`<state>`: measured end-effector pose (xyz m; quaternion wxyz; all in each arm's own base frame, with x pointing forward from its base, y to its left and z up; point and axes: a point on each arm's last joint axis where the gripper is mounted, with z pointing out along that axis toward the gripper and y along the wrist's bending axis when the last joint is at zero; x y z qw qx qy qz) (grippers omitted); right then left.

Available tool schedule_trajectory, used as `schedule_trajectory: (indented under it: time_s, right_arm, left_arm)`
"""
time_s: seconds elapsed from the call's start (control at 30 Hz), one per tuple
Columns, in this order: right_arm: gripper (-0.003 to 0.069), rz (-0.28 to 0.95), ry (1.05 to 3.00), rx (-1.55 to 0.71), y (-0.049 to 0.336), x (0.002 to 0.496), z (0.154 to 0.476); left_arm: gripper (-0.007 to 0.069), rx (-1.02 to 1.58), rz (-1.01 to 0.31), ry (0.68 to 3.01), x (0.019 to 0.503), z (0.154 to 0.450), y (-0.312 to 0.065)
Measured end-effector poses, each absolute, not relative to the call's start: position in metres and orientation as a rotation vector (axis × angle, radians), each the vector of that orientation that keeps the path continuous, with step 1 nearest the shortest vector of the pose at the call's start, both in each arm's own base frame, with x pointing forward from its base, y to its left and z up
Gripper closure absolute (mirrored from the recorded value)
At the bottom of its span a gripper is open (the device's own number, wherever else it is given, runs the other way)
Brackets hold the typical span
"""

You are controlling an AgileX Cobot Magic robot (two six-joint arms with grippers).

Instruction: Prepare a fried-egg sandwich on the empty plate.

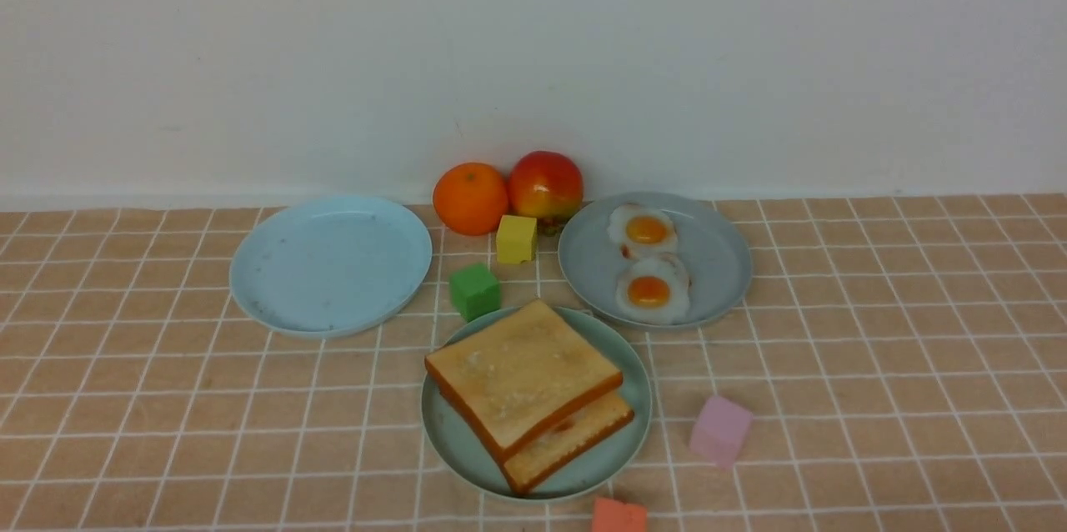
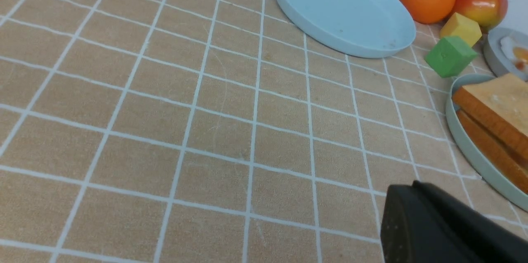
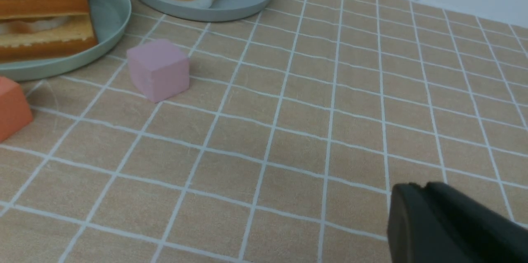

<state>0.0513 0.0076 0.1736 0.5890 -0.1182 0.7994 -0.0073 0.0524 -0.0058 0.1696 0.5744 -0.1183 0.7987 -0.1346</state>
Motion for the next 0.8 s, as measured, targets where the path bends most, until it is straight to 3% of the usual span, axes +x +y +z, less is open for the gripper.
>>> schedule_trajectory:
  time_s: [0.8]
  right_arm:
    - [0.0574, -0.017, 1.862, -0.275, 0.0076, 0.0513, 0.1736]
  left_arm:
    - [0.0638, -0.277, -0.315, 1.871, 0.0524, 0.1696, -0.0058]
